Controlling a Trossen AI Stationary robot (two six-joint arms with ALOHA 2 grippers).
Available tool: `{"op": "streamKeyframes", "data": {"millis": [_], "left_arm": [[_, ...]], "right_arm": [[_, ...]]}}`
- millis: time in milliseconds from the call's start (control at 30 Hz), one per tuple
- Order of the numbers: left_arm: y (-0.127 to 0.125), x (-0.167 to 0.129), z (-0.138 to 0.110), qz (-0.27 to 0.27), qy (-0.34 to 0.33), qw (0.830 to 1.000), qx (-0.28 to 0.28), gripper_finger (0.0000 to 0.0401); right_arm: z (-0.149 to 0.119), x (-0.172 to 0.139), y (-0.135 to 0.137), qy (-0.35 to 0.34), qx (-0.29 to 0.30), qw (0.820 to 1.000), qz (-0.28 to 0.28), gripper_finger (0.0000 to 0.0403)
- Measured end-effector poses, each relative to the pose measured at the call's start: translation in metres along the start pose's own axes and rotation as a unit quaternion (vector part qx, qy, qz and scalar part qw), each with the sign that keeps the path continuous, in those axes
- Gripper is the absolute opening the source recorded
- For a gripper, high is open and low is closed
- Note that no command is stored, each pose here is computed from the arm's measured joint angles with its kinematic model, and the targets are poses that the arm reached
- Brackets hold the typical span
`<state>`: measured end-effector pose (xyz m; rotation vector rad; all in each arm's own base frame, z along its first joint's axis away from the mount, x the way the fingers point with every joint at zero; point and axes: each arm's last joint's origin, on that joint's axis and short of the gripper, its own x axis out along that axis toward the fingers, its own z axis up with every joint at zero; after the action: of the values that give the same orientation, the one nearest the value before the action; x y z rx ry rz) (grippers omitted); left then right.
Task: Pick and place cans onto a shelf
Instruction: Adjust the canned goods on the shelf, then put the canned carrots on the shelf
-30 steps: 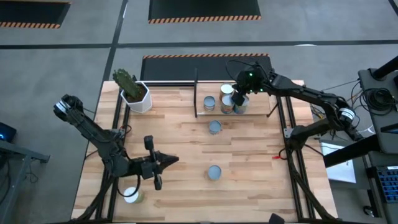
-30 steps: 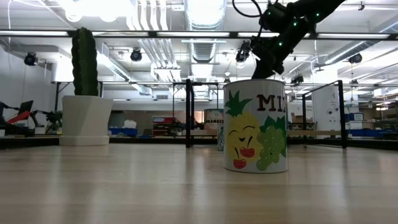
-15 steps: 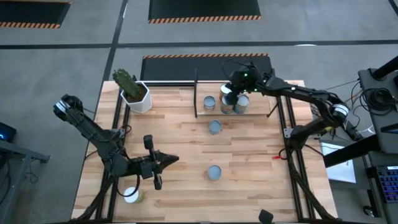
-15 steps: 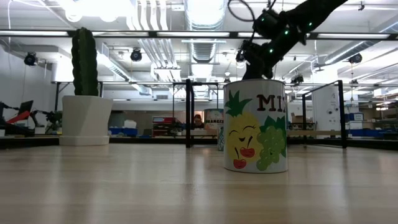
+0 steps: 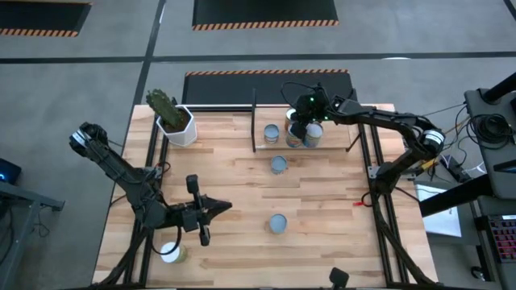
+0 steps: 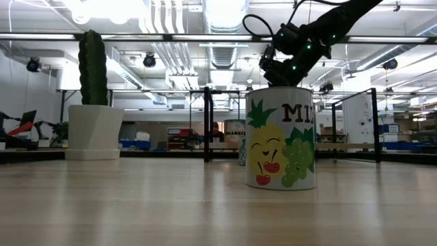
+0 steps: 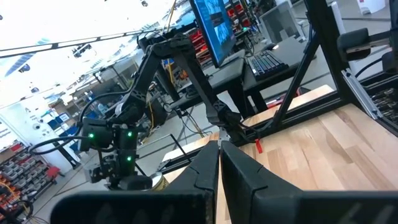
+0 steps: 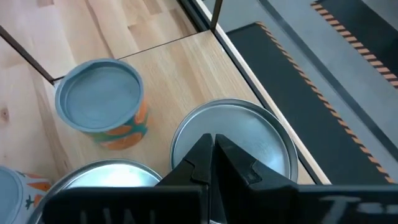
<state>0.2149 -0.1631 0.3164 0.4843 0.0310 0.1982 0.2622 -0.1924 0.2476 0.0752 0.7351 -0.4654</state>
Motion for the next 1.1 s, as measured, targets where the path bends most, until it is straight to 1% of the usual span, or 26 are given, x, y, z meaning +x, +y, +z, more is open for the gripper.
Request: {"op": "streamKeyframes", "data": {"millis": [367,467,567,667,800,1033,1100], "left_arm": [[0.001,0.000,0.001,0.001,-0.001,1.000,-0.002,0.0000],[0.001,0.000,0.001,0.001,-0.001,1.000,-0.003,0.0000],[0.001,0.000,0.001,0.001,-0.001,1.000,-0.013,0.0000],[0.000,0.000,0.001,0.000,0.000,0.999,-0.032,0.0000],[-0.005,0.002,-0.004,-0.006,0.014,0.998,-0.066,0.0000],[-0.021,0.006,-0.020,-0.018,0.062,0.989,-0.132,0.0000],[-0.027,0.009,-0.024,-0.019,0.068,0.988,-0.134,0.0000]], "right_arm": [[0.001,-0.005,0.000,0.011,0.000,1.000,0.002,0.0009],[0.010,-0.017,0.001,-0.003,0.004,1.000,0.001,0.0009],[0.023,-0.040,0.007,-0.034,0.001,0.999,0.004,0.0009],[0.029,-0.063,0.025,-0.066,0.003,0.997,0.028,0.0009],[0.023,-0.091,0.062,-0.096,-0.008,0.991,0.088,0.0009],[-0.009,-0.115,0.127,-0.090,-0.035,0.975,0.199,0.0009],[-0.020,-0.116,0.142,-0.078,-0.045,0.976,0.198,0.0009]]}}
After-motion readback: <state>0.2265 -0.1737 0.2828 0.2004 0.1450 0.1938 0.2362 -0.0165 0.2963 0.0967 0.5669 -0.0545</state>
